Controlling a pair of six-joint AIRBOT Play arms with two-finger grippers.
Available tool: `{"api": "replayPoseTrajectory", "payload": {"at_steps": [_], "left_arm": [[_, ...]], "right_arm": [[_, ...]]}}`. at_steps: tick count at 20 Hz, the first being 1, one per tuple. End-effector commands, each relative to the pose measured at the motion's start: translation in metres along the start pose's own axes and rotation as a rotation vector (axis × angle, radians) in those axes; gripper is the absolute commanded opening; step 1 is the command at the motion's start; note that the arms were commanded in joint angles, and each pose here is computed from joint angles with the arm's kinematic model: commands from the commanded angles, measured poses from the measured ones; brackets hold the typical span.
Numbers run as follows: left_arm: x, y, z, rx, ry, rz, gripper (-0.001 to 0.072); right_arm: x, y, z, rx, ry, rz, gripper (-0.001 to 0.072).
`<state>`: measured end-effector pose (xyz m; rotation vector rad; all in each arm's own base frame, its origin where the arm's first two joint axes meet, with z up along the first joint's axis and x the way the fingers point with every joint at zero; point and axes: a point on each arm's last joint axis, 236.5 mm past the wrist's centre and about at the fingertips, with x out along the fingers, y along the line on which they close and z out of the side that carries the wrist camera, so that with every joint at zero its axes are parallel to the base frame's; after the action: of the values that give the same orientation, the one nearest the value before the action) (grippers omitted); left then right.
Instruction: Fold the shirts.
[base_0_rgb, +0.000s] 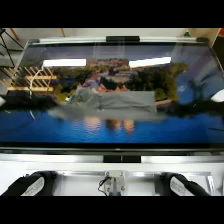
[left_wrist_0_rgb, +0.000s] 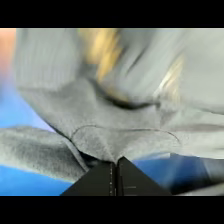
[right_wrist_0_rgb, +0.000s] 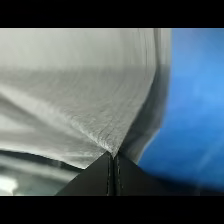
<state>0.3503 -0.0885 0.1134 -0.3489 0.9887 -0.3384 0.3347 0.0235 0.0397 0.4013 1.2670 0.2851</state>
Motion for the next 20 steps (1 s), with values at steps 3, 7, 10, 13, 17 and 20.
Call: {"api": "replayPoseTrajectory", "payload": {"at_steps": [3,7,10,13,17,20], "left_arm": [[-0.285,-0.145,0.144,0.302,-0.790,-0.040,0.0031],[-0.459,-0.226,0.121,0.397,-1.225,-0.161,0.0031],[-0.473,-0.231,0.099,0.397,-1.256,-0.176,0.0031],[-0.429,-0.210,0.104,0.355,-1.132,-0.142,0.0031],[-0.315,-0.135,0.134,0.250,-0.844,0.029,0.0032],[-0.212,-0.083,0.159,0.183,-0.625,0.082,0.0032]], "right_arm": [[-0.262,0.126,0.095,-0.360,-0.804,-0.111,0.0052],[-0.429,0.216,0.046,-0.497,-1.315,-0.116,0.0052],[-0.448,0.230,0.014,-0.513,-1.371,-0.109,0.0052],[-0.417,0.203,0.018,-0.450,-1.227,-0.172,0.0052],[-0.324,0.121,0.051,-0.319,-0.813,-0.298,0.0052],[-0.252,0.072,0.101,-0.232,-0.600,-0.286,0.0052]]}}
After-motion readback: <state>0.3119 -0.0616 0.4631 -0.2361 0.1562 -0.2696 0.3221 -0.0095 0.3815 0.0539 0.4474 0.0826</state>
